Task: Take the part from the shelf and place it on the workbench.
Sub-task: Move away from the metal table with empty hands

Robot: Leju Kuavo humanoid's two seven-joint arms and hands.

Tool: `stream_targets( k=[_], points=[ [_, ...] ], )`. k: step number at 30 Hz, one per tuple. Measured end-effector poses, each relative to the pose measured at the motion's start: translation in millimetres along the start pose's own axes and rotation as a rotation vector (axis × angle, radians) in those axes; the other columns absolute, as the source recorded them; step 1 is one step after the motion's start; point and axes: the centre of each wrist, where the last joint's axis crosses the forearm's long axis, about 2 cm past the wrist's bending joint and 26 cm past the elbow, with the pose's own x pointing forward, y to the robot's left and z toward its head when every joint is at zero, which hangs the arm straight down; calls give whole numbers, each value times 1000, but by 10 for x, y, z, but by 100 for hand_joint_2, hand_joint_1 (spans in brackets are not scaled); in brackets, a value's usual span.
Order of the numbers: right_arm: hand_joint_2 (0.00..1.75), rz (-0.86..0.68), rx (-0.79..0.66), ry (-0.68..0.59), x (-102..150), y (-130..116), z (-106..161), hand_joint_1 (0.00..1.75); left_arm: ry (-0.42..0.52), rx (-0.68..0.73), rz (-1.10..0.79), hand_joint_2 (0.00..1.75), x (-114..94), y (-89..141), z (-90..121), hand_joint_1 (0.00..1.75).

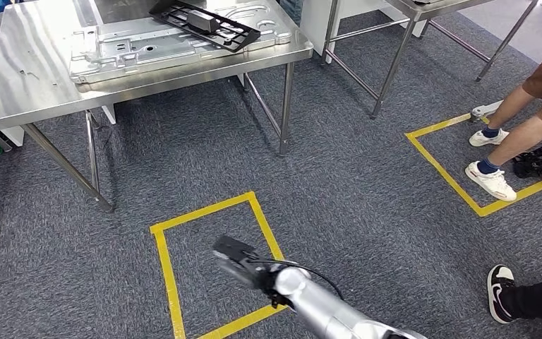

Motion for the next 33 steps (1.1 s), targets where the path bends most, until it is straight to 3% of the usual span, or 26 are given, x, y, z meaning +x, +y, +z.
stream_targets(
  k=[8,13,21,33],
  points=[
    [0,-497,-147,436,-1076,-3,382,0,6,2,4,0,-35,23,8,0],
    [0,-699,-185,579,-1517,186,629,0,7,6,15,0,-40,24,9,0],
    [0,-818,-206,650,-1709,323,762,0,7,18,34,0,-44,39,10,0],
    [0,-759,-203,688,-1761,395,805,0,8,27,45,0,-47,45,10,0]
  ],
)
